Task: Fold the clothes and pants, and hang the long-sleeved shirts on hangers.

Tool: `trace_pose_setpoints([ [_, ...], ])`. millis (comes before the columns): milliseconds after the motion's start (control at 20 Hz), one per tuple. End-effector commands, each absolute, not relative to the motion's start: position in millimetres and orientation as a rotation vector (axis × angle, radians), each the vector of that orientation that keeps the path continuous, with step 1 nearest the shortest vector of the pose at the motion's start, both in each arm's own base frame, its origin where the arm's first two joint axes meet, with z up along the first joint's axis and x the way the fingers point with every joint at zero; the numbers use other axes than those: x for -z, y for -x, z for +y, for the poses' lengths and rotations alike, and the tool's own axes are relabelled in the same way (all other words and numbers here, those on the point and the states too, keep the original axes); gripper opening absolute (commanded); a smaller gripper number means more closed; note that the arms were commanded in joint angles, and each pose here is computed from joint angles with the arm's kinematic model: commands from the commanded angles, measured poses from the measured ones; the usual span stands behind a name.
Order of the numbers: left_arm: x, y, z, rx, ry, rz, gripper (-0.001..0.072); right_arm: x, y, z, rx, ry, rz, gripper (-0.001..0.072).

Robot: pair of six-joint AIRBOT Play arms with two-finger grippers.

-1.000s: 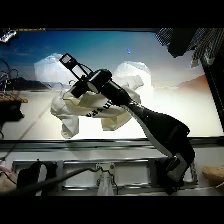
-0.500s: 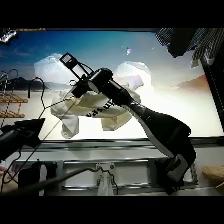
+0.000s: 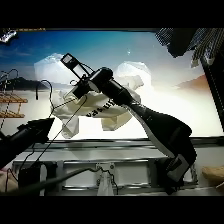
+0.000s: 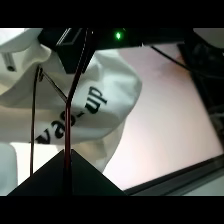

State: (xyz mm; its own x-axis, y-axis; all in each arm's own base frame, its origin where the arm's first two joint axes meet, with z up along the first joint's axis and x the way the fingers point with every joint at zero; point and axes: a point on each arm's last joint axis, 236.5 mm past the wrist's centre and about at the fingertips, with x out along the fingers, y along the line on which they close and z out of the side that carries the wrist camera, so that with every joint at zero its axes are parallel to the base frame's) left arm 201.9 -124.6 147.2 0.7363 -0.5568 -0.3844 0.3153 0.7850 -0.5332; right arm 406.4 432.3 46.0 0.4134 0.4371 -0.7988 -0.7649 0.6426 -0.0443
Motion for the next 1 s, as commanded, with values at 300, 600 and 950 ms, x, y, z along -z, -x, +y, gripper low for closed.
trace_pose_setpoints([
  [300, -138.6, -223.6, -131.4, 0.553, 0.592, 0.462, 0.0016, -47.4, -413.3, 419.1, -0.777, 0.462, 0.854, 0.0026],
  [600, -143.7, -205.0, -119.2, 0.500, 0.340, 0.496, 0.0015, -44.3, -424.3, 401.1, -0.755, 0.404, 0.903, 0.0026],
  [950, -167.1, -209.9, -112.9, 0.480, 0.281, 0.419, 0.0015, -44.8, -416.9, 407.8, -0.785, 0.353, 0.927, 0.0026],
])
